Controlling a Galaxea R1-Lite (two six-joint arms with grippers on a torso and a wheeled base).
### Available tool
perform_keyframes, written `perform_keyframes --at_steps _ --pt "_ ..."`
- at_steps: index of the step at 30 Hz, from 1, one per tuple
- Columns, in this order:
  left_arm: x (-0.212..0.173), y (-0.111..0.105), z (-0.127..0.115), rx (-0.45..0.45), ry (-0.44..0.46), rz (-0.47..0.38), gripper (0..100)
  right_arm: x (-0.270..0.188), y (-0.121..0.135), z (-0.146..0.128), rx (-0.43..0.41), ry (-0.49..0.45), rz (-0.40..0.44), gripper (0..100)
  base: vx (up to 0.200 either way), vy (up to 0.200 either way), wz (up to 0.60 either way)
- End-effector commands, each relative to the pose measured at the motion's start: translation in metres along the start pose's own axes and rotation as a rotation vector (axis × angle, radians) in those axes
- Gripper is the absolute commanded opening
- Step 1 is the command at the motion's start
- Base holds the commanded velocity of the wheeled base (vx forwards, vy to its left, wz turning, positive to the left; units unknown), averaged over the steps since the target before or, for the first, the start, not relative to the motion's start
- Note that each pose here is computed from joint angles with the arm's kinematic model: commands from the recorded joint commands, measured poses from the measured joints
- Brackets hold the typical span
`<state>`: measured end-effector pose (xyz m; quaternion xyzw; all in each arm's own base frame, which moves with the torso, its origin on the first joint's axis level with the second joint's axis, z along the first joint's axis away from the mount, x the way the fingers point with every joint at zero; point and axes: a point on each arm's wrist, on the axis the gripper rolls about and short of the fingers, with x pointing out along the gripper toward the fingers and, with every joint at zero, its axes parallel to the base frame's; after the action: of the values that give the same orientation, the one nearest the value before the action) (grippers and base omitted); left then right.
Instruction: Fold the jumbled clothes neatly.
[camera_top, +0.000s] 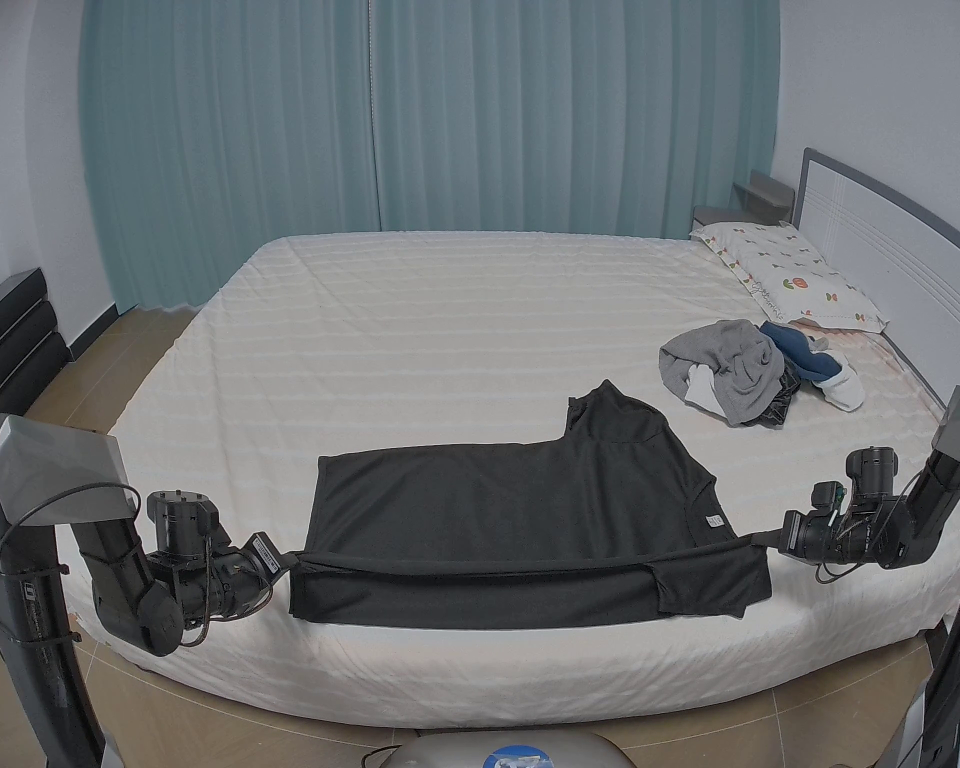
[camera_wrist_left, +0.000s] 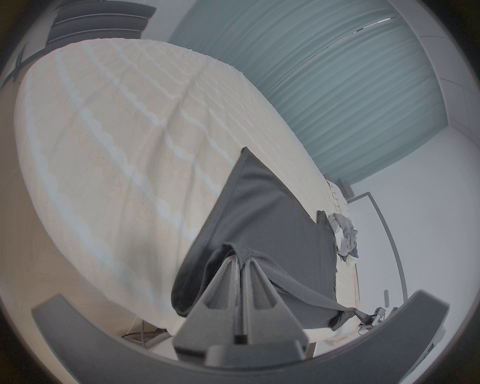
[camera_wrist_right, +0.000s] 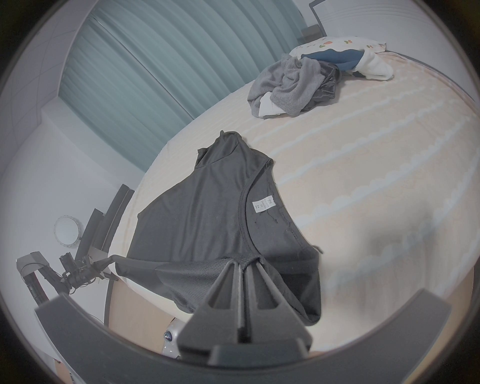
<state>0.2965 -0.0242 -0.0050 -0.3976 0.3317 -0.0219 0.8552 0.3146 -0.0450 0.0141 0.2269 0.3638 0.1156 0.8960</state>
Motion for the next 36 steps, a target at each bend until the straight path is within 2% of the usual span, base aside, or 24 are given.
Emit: perform_keyframes --at_steps 1,7,11,25,26,27,28,36 --pt "0.014 0.006 -0.002 -0.006 0.0 0.025 0 0.019 -0.005 -0.003 0.003 0.029 0.003 0 0.0 0.0 0.0" --pt "0.032 0.0 -0.001 -0.027 -0.051 0.041 0 0.031 -0.005 0.002 0.014 0.024 0.013 0 0.0 0.0 0.0" --pt "0.038 -0.002 -0.003 -0.022 -0.061 0.046 0 0.036 -0.003 0.006 0.054 0.01 0.015 0 0.0 0.0 0.0" --pt "0.041 -0.005 0.0 -0.038 -0.08 0.04 0 0.049 -0.01 0.006 0.067 0.014 0.014 0 0.0 0.0 0.0" --pt "0.041 -0.005 0.0 -0.038 -0.08 0.04 0 0.05 -0.011 0.006 0.068 0.015 0.014 100 0.0 0.0 0.0" --pt "0.041 -0.005 0.0 -0.038 -0.081 0.039 0 0.051 -0.012 0.005 0.072 0.017 0.013 100 0.0 0.0 0.0" --pt "0.041 -0.005 0.0 -0.038 -0.08 0.04 100 0.052 -0.012 0.006 0.075 0.014 0.014 100 0.0 0.0 0.0" --pt "0.04 -0.006 0.001 -0.052 -0.087 0.036 100 0.046 -0.006 0.017 0.163 -0.061 0.042 100 0.0 0.0 0.0"
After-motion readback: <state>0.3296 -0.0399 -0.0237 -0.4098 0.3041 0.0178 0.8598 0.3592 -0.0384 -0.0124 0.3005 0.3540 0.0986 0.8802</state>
